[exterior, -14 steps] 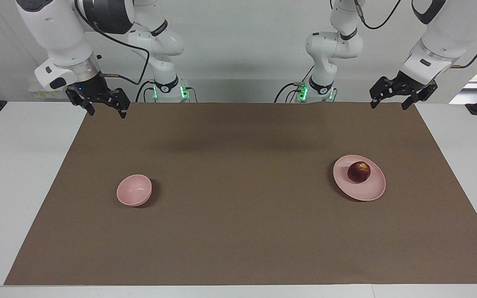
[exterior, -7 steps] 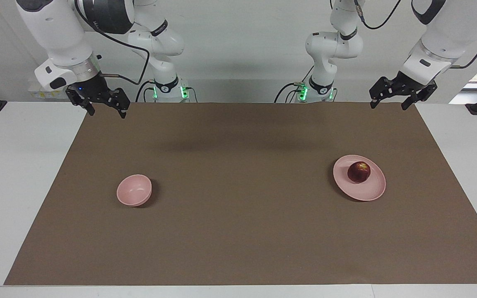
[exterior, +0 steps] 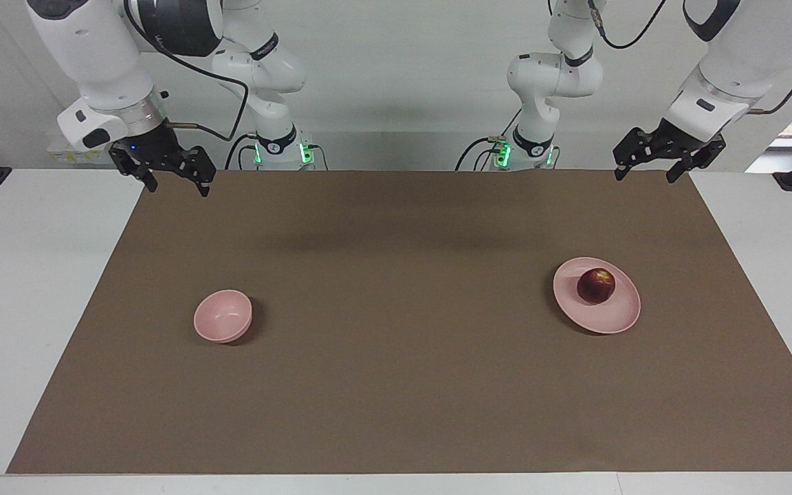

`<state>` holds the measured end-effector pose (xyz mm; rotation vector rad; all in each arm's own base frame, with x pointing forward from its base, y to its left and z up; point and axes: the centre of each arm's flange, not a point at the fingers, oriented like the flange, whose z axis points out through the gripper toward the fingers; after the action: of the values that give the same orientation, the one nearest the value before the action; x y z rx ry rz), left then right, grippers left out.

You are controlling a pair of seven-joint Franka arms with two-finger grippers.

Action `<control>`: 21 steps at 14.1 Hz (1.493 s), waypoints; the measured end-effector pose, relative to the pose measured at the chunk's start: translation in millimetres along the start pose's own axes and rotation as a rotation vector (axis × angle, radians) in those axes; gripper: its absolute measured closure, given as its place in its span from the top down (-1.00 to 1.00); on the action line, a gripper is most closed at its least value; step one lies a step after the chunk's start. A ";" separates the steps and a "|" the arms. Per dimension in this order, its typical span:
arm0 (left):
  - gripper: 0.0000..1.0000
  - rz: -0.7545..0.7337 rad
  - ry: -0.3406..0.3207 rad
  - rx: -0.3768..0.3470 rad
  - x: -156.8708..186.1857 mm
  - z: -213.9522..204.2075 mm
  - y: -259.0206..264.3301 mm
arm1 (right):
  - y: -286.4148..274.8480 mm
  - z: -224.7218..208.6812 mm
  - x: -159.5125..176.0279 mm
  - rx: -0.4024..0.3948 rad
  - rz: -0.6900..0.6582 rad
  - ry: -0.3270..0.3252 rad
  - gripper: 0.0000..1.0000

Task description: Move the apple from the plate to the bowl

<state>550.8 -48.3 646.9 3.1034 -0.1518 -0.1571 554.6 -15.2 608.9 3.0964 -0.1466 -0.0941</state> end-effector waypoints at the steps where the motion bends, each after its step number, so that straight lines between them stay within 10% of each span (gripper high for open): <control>1: 1.00 0.000 -0.001 0.000 0.0 0.6 0.0 | 0.0 0.0 0.0 0.000 0.000 0.000 1.00; 14: 1.00 -0.001 -0.012 -0.001 1.3 9.0 -0.7 | 0.0 0.0 0.0 0.000 0.000 0.000 1.00; 21: 1.00 -0.009 0.018 -0.003 20.5 86.7 -4.9 | 0.0 0.0 0.0 0.000 0.000 0.000 1.00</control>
<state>562.7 -47.7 558.5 3.1022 -0.1377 -0.1295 554.6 -15.2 608.9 3.0964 -0.1466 -0.0942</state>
